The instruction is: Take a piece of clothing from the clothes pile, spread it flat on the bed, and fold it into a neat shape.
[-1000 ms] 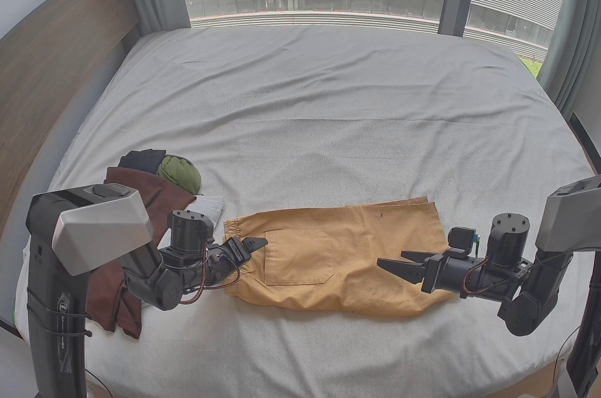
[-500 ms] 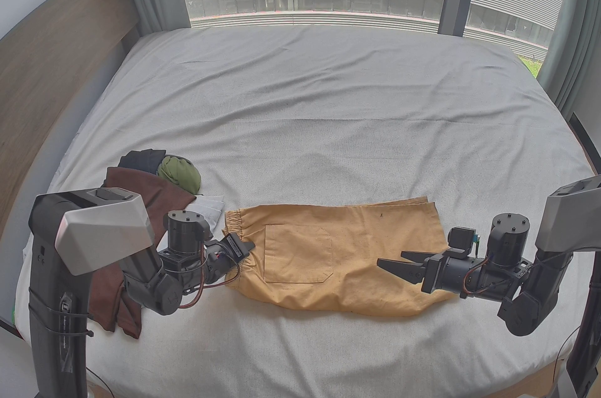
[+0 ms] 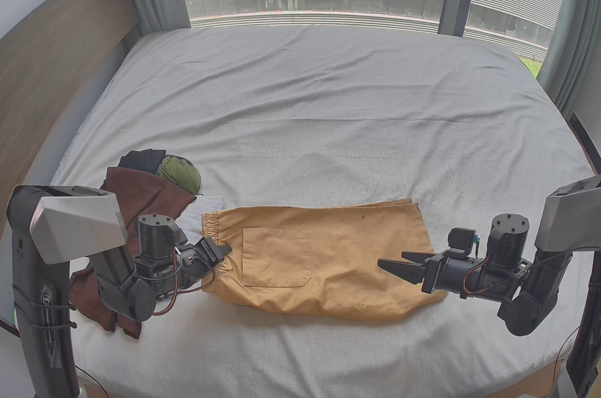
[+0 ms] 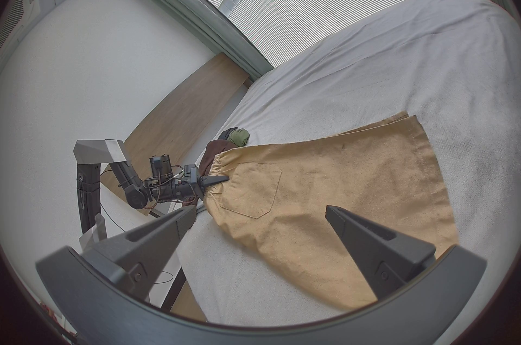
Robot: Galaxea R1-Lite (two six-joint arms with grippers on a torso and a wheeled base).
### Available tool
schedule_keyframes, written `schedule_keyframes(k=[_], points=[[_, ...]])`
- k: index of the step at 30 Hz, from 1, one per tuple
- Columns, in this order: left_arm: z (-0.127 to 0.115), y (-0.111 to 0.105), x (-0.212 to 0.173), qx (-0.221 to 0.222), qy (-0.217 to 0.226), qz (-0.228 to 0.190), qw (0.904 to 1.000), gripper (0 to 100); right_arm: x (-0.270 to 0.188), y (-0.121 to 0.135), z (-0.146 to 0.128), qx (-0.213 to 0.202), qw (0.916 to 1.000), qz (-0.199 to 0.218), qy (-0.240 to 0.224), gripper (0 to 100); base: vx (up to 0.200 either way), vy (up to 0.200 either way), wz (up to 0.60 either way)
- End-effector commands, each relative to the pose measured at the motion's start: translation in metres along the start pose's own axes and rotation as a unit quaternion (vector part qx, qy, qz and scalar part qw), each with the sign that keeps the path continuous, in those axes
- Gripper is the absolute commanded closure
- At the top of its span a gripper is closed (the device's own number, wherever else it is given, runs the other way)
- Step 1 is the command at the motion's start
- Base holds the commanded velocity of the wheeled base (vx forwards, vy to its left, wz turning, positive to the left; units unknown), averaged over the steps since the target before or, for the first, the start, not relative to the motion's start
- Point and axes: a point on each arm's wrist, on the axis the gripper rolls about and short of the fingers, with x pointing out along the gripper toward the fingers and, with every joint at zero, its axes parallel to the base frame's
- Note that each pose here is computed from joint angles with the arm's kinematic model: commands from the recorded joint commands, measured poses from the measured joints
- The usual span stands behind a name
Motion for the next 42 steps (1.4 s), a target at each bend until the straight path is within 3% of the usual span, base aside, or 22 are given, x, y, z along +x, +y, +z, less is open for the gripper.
schedule_keyframes(k=[1, 18, 25, 28, 42], points=[[0.01, 0.0, -0.016, 0.0, -0.01, -0.004, 0.9999, 100, 0.001, 0.0, -0.001, 0.001, 1.0, 0.0, 0.003, 0, 0.0, 0.0, 0.0], [0.03, 0.019, -0.058, -0.009, -0.019, 0.0, 0.9998, 100, 0.005, -0.004, -0.007, 0.005, 0.9999, -0.003, 0.013, 0, 0.0, 0.0, 0.0], [0.024, 0.005, -0.057, 0.002, -0.009, -0.018, 0.9998, 100, 0.02, -0.011, -0.011, 0.001, 0.9999, -0.01, 0.011, 0, 0.0, 0.0, 0.0], [0.02, -0.002, -0.054, 0.009, -0.006, -0.023, 0.9997, 100, 0.029, -0.018, -0.009, -0.003, 0.9991, -0.042, -0.01, 0, 0.0, 0.0, 0.0], [0.008, -0.028, -0.045, 0.032, 0.006, -0.048, 0.9983, 100, 0.031, -0.02, -0.004, -0.006, 0.9986, -0.046, -0.023, 0, 0.0, 0.0, 0.0]])
